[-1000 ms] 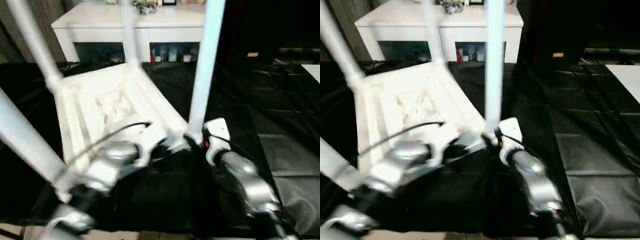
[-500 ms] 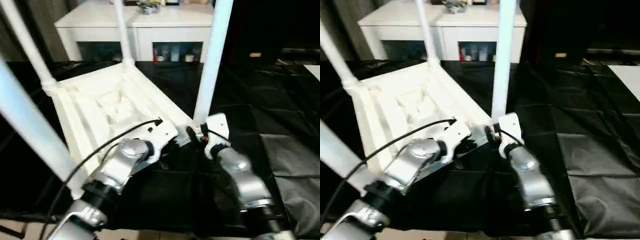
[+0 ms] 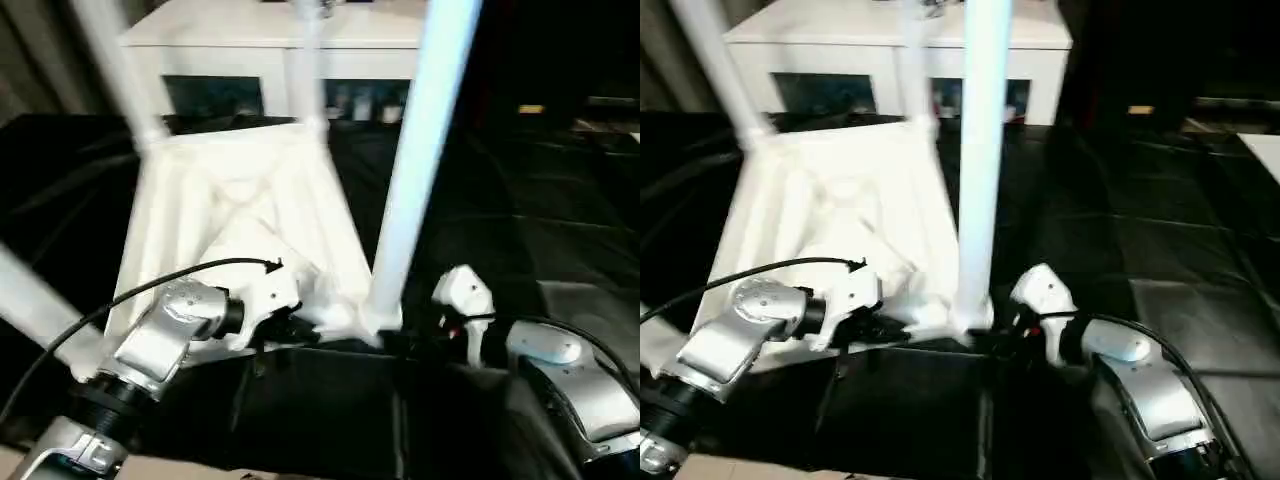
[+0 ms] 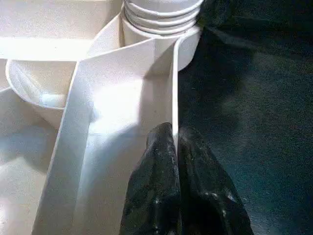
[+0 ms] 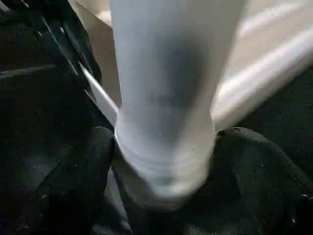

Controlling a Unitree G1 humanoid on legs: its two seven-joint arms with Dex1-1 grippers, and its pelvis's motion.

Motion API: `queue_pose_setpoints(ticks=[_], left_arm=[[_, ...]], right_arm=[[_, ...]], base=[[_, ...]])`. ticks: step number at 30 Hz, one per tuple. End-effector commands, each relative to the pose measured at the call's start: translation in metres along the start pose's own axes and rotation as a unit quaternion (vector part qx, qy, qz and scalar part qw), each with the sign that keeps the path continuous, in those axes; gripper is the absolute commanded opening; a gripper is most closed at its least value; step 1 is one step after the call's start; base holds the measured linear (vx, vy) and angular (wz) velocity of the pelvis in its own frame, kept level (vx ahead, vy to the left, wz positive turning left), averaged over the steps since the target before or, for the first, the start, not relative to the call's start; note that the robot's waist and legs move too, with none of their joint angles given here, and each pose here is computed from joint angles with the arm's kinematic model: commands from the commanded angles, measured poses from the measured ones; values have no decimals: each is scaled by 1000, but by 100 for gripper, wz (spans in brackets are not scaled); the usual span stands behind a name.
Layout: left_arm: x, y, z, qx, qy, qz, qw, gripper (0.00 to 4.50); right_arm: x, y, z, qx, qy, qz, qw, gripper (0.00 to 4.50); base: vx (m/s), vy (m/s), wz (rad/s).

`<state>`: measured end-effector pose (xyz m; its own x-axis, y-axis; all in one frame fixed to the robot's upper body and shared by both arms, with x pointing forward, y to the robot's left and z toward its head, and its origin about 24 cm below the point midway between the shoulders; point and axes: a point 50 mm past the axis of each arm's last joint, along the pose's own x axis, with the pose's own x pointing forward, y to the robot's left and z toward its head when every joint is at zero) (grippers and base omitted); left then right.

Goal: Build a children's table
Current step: Rotate leg to tighten

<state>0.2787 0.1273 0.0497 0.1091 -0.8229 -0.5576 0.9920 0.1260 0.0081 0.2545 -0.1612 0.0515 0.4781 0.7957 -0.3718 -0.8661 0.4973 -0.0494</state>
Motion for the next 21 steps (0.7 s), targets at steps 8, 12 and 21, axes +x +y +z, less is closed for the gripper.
queue_pose_setpoints(ticks=[8,12,21], left_arm=[[5,-6,1,10,3,-36,999,0],[4,-5,0,9,5,-32,999,0],[4,-4,-1,4,7,-29,1000,0]], right_arm=[[2,-3,3,8,-4,12,1000,343],[1,-3,1,7,3,12,1000,305],[2,-4,-1,13,5,9,1000,264]], base=[[0,0,0],[0,0,0],[0,0,0]])
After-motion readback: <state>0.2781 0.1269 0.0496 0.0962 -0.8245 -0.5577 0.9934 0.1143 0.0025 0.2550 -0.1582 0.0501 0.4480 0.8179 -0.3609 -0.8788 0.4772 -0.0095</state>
